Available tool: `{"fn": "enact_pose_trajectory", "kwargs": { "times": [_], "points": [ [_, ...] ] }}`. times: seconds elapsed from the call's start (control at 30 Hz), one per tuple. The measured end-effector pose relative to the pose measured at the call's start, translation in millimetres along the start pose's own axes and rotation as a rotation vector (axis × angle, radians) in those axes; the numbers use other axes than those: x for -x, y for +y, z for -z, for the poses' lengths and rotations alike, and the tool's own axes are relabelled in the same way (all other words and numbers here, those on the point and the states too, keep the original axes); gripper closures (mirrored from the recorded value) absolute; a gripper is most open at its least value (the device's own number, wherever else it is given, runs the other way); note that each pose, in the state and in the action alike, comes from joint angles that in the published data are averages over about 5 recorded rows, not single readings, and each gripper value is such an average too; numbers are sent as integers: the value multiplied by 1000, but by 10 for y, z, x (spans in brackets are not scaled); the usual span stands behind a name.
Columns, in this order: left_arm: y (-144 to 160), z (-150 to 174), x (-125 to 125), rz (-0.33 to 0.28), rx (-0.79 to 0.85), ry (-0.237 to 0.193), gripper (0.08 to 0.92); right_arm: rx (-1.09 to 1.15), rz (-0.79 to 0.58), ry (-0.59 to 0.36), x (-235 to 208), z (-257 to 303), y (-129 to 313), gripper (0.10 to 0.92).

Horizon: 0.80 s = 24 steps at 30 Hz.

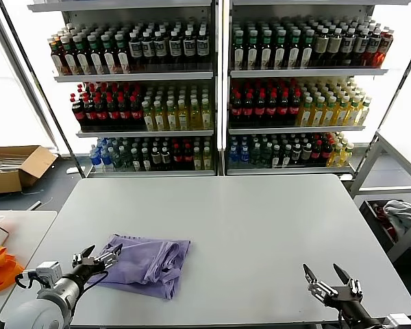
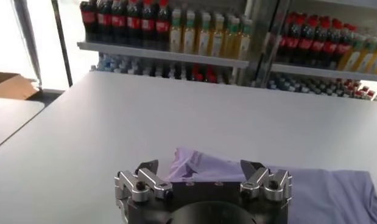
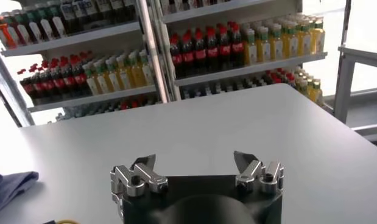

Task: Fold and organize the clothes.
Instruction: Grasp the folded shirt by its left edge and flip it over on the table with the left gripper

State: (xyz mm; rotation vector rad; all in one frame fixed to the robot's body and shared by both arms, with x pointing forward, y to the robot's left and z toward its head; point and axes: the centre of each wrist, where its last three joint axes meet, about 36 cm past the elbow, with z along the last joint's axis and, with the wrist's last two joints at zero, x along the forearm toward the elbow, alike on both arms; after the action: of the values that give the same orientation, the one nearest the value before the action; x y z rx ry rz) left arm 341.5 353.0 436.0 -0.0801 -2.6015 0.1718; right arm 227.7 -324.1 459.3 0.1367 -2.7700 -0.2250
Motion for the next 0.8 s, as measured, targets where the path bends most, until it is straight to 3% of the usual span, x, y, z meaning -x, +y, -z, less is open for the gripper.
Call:
{"fn": "enact_pose_trajectory", "kwargs": {
  "times": [0.33,0.6,0.8],
  "points": [
    [82,-161,154,7,-96,56,196,-3,10,-8,10,5,34,200],
    [73,-259,208,-10,-135,82,411,-7,15,-14,2,30,47,200],
    [20,-299,219,-23,-187,75,584,-16,16,-23,13,71,36,200]
  ]
}}
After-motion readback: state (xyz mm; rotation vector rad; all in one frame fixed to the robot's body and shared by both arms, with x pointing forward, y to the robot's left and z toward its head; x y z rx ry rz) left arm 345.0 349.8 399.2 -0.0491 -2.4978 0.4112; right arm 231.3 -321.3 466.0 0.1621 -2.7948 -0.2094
